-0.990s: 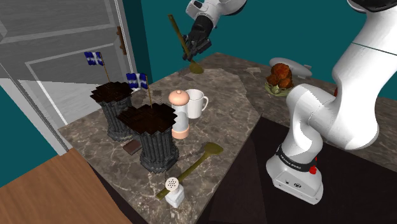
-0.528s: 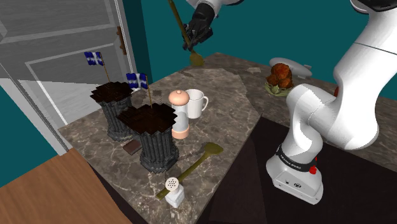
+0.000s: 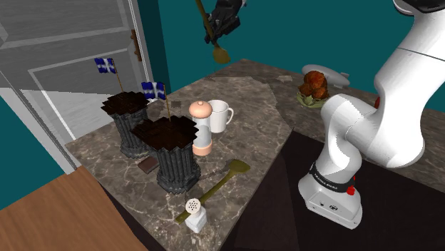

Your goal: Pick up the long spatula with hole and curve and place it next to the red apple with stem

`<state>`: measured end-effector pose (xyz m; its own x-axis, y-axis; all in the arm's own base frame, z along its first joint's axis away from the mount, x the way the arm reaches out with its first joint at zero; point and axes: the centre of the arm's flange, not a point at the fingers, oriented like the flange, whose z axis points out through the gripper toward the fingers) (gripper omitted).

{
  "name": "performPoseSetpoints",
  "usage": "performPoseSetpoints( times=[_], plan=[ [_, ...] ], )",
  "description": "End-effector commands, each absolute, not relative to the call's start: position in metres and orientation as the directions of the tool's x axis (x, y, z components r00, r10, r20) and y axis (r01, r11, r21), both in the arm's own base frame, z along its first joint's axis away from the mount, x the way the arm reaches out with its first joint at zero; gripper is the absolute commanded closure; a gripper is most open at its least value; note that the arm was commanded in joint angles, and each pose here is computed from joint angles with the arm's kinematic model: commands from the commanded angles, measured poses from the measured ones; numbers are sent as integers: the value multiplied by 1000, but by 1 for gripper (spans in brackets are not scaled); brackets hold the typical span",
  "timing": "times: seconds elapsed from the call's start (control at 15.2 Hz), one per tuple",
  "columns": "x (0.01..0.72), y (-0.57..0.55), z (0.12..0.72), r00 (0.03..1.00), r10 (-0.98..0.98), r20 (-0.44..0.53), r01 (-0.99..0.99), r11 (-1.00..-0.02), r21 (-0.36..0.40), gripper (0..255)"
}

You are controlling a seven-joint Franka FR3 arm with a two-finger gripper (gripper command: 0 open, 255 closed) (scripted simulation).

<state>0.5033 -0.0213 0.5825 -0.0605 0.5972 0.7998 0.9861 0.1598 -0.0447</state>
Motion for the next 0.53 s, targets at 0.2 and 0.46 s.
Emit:
performPoseSetpoints(
  times=[0.2,0.46],
  plan=[
    [504,-21,610,-60,597,800,986,160,-45,255],
    [504,-21,632,-60,597,800,986,160,-45,255]
  ],
)
